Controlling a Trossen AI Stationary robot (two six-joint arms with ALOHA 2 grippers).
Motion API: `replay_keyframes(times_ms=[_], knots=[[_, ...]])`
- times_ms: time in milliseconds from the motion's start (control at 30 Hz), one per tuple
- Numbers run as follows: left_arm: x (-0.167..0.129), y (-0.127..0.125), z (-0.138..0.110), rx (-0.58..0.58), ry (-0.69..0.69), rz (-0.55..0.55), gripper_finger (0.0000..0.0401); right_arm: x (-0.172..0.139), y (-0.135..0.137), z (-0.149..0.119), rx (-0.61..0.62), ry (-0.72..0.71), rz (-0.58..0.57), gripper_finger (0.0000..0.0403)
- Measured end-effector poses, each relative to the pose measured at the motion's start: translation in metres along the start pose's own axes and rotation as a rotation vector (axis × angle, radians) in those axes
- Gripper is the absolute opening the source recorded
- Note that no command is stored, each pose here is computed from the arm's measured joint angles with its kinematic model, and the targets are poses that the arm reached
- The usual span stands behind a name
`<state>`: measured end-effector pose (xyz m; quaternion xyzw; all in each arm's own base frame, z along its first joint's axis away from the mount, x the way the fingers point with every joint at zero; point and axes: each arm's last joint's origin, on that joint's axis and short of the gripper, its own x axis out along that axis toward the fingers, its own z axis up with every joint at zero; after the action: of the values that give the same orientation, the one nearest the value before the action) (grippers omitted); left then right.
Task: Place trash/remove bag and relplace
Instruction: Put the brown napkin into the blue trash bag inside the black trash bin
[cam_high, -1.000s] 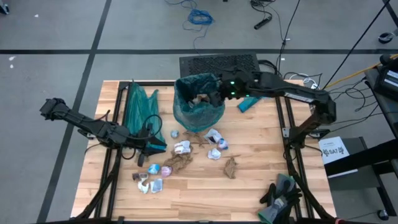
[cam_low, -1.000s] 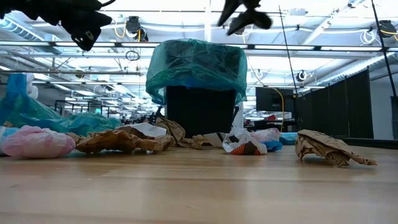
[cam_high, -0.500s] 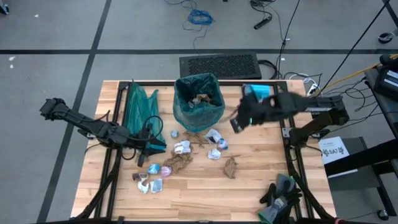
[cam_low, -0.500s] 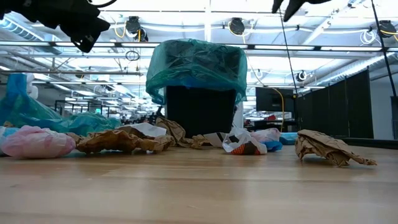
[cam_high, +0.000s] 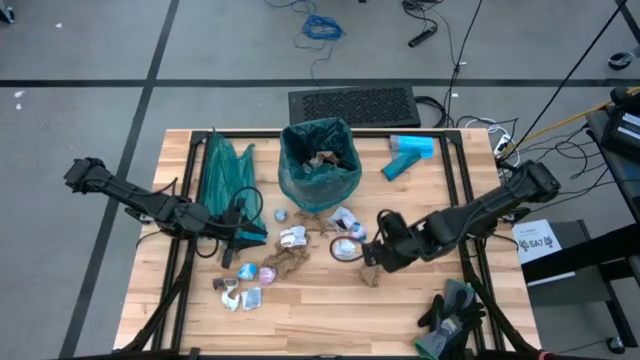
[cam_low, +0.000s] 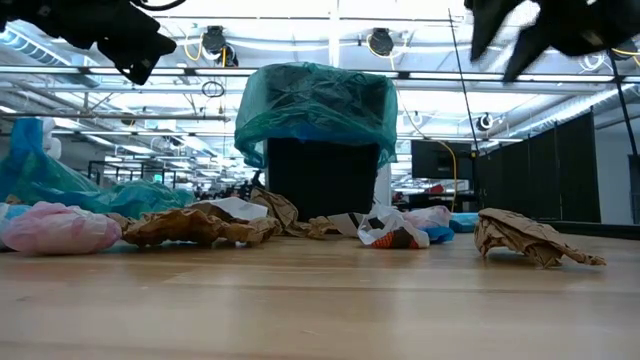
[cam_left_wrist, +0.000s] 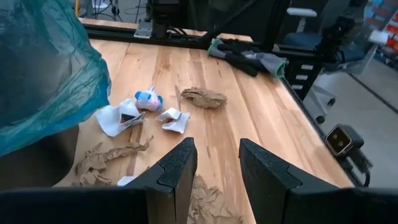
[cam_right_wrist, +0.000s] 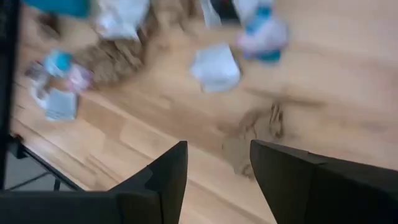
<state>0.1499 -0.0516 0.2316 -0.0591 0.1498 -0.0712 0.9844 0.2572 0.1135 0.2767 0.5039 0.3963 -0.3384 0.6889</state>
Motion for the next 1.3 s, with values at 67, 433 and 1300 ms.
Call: replay_keyframes(times_ms=[67, 433, 1300], knots=[[0.0, 0.001, 0.0, 0.001, 0.003, 0.003, 0.0127, 0.014, -0.002, -0.007, 0.019, 0.033, -0.006, 0.0167], [0.0, 0.002, -0.003, 0.001, 0.035, -0.018, 0.0127, 0.071, -0.004, -0.028, 0.018, 0.096, -0.132, 0.0167], [0.0, 0.001, -0.002, -0.003, 0.04, -0.067, 0.0127, 0.046, 0.028, -0.014, -0.055, 0.064, -0.046, 0.0002]])
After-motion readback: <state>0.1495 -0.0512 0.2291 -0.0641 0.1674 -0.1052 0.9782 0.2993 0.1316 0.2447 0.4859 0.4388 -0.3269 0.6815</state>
